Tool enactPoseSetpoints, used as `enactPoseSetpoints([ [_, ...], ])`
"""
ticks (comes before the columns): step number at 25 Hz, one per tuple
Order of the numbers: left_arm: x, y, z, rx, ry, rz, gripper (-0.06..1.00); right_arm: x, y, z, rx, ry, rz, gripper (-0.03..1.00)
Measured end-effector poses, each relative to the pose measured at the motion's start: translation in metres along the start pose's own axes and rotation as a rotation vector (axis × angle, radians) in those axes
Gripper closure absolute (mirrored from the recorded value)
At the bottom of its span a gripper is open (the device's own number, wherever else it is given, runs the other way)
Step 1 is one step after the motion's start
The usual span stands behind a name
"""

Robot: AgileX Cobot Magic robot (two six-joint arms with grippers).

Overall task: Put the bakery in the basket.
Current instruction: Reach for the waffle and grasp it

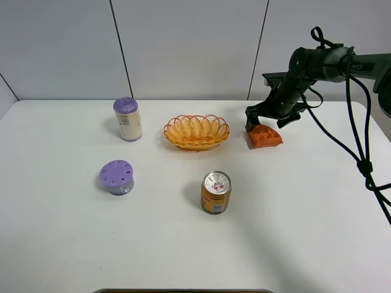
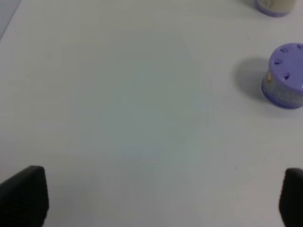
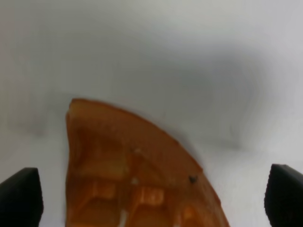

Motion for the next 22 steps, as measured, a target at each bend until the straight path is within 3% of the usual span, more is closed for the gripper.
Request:
enactPoseSetpoints([
  [16, 0.000, 0.000, 0.000, 0.000, 0.000, 0.000, -0.05, 0.000, 0.000, 0.000, -0.006, -0.003, 0.001, 0.05],
  [22, 0.000, 0.000, 0.000, 0.000, 0.000, 0.000, -0.05, 0.024, -0.002, -0.011, 0.014, 0.082, 0.018, 0.05],
])
Point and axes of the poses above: a point on each arm's last joint axis where the gripper is mounted, x pointing out along that axis toward the gripper, y along the wrist's bending axis when the last joint is at zero, z = x × y, the point moved 1 cm from there along x, pointing out along that axis toward the gripper, and after that the axes turned 9 degrees about x, right-handed, at the moved point
